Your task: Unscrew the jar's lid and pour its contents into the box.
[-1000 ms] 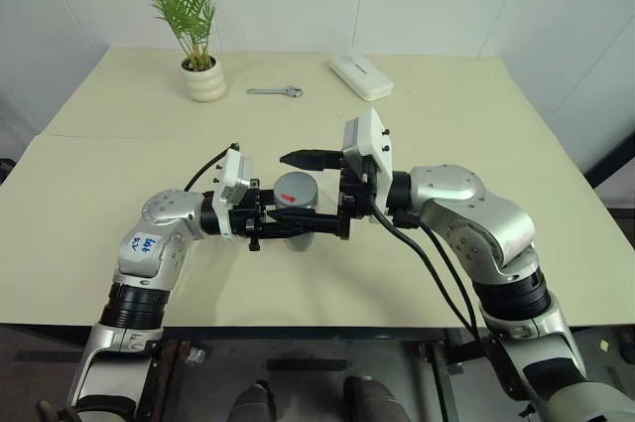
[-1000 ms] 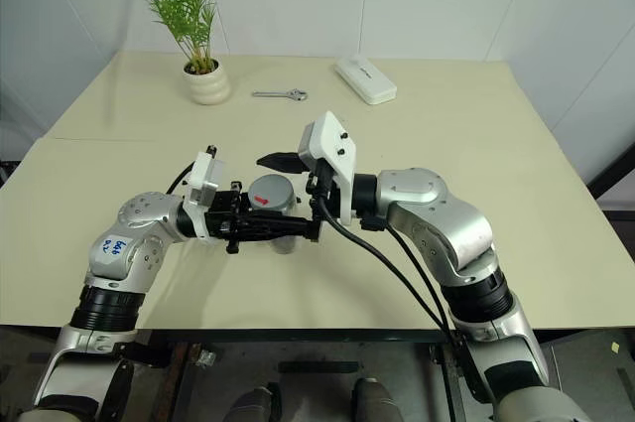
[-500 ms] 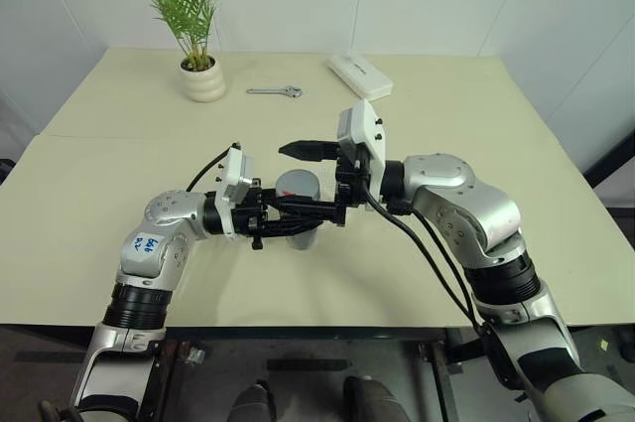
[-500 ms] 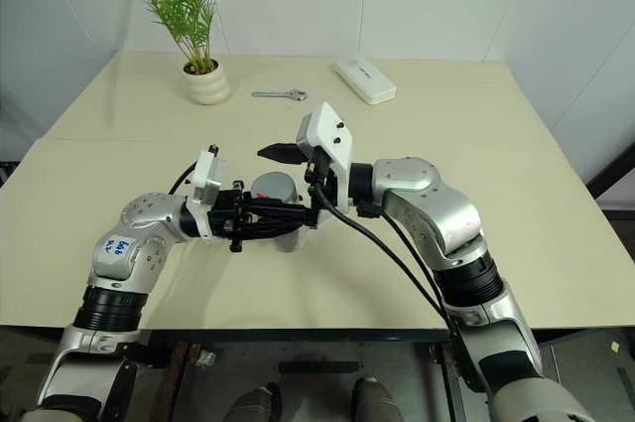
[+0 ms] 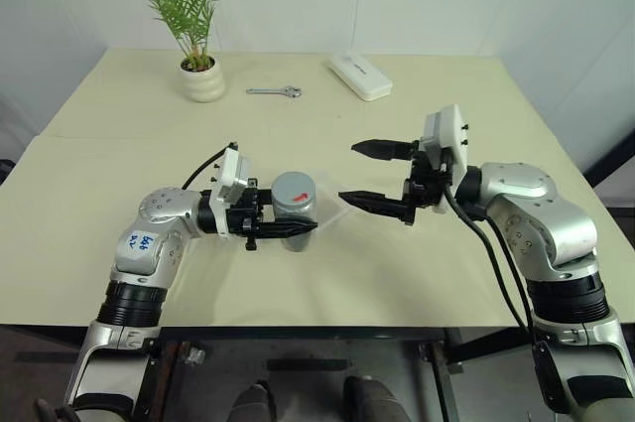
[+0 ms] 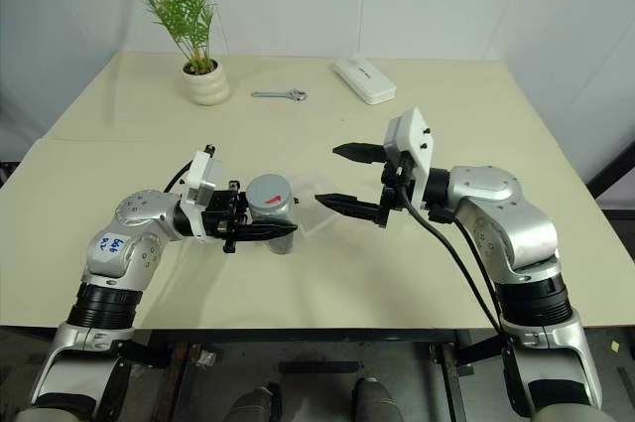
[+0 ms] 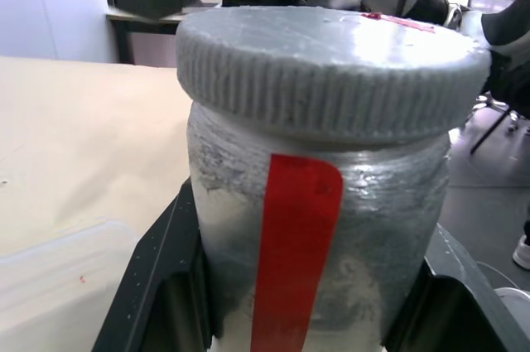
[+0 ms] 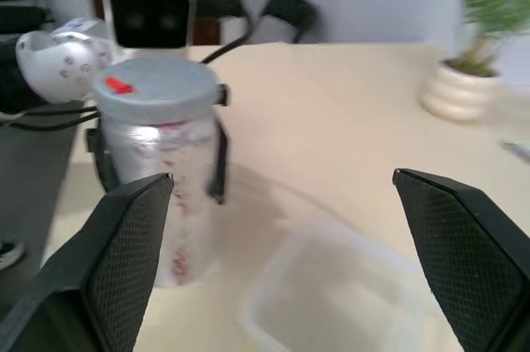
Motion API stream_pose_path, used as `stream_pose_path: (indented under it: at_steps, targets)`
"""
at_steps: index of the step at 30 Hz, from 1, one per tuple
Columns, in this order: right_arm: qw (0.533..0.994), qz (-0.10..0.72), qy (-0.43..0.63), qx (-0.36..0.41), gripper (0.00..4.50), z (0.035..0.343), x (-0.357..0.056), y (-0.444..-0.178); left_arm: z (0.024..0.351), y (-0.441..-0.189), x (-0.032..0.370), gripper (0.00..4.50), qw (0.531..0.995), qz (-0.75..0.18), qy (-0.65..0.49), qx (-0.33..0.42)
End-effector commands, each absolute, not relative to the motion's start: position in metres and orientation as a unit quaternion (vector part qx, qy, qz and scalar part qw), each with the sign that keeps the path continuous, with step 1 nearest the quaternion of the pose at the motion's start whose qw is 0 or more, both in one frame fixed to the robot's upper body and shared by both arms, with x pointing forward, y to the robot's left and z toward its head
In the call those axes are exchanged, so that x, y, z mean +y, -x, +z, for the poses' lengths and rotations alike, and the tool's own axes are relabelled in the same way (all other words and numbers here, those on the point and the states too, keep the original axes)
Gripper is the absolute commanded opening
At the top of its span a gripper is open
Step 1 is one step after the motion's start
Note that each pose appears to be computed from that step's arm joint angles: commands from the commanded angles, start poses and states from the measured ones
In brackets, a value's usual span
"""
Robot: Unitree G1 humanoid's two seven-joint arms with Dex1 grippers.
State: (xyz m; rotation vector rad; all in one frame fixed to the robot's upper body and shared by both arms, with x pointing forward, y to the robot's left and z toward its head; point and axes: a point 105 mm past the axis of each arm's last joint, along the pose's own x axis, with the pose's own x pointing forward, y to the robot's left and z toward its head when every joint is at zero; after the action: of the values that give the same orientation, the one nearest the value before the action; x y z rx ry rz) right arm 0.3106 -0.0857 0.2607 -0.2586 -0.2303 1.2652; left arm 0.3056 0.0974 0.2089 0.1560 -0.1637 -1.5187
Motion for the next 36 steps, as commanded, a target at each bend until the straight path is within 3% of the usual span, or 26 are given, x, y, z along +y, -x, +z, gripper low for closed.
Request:
stream_pose_path:
  at_steps: [1, 7, 17, 36]
  targets:
    - [0.770, 0.612, 0.118, -0.136, 4.47, 0.273, -0.082, -0.295, 0.219, -0.305, 0.098, 1.93, 0.715, -0.687, -0.084, -0.096]
    - [0.747, 0.637, 0.088, -0.171, 4.47, 0.283, -0.049, -0.285, 0.218, -0.306, 0.096, 1.93, 0.715, -0.686, -0.089, -0.097]
    - [0.731, 0.665, 0.064, -0.141, 4.47, 0.273, 0.005, -0.282, 0.217, -0.306, 0.095, 1.93, 0.715, -0.687, -0.089, -0.096]
    - [0.767, 0.622, 0.086, -0.131, 4.47, 0.277, -0.017, -0.308, 0.217, -0.303, 0.092, 1.93, 0.711, -0.691, -0.085, -0.098]
